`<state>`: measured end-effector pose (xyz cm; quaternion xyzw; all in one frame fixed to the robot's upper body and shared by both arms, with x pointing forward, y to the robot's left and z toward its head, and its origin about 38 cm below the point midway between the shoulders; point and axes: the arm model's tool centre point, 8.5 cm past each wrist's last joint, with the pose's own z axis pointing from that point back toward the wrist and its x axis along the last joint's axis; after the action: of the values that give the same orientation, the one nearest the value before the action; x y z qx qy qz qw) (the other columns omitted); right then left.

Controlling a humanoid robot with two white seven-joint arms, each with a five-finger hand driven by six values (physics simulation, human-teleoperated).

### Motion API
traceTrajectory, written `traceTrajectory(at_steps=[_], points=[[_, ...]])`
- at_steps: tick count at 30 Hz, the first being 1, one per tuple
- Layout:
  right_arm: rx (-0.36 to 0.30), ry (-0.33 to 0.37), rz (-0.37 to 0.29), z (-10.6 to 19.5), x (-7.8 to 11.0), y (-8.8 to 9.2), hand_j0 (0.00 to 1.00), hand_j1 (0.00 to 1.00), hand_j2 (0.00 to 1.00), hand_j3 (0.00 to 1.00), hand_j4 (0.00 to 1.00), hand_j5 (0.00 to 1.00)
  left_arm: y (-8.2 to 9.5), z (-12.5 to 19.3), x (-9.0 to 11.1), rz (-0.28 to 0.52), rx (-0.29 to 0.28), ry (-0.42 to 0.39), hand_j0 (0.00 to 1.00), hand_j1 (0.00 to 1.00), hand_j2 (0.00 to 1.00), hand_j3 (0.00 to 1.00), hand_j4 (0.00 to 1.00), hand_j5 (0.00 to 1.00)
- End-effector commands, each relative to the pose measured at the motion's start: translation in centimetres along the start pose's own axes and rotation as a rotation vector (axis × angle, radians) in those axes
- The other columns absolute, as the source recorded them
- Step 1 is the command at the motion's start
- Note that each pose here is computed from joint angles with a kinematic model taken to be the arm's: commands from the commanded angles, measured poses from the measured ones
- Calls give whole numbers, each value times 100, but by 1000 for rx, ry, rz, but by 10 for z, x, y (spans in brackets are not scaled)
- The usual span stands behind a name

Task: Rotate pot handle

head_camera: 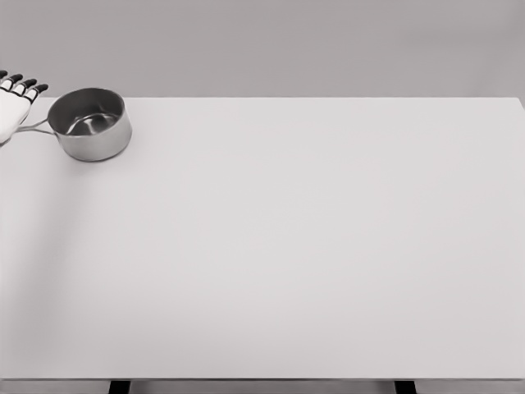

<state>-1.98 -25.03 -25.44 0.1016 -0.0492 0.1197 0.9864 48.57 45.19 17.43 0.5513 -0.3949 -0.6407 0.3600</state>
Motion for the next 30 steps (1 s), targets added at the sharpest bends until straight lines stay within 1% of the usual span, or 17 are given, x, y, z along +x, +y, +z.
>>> traceTrajectory(at_steps=[1, 7, 8, 19, 22, 25, 26, 30], points=[[0, 0, 1, 0, 0, 0, 100, 100, 100, 100, 100, 100, 0, 0, 0, -2, 1, 1, 100, 100, 100, 100, 100, 100], [0, 0, 1, 0, 0, 0, 100, 100, 100, 100, 100, 100, -3, -2, -2, 0, -8, 11, 100, 100, 100, 100, 100, 100], [0, 0, 1, 0, 0, 0, 100, 100, 100, 100, 100, 100, -1, -3, -3, -3, -3, 14, 100, 100, 100, 100, 100, 100], [0, 0, 1, 0, 0, 0, 100, 100, 100, 100, 100, 100, -2, -4, -7, -4, -8, 28, 100, 100, 100, 100, 100, 100], [2, 0, 1, 0, 0, 0, 100, 100, 100, 100, 100, 100, 2, -6, -8, -11, -2, 31, 100, 100, 100, 100, 100, 100], [0, 0, 1, 0, 0, 0, 100, 100, 100, 100, 100, 100, -2, -8, -8, -8, -12, 39, 100, 100, 100, 100, 100, 100], [0, 0, 1, 0, 0, 0, 100, 100, 100, 100, 100, 100, 1, -9, -9, -8, -6, 41, 100, 100, 100, 100, 100, 100], [0, 0, 1, 0, 0, 0, 100, 100, 100, 100, 100, 100, 2, -10, -9, -7, -3, 43, 100, 100, 100, 100, 100, 100]])
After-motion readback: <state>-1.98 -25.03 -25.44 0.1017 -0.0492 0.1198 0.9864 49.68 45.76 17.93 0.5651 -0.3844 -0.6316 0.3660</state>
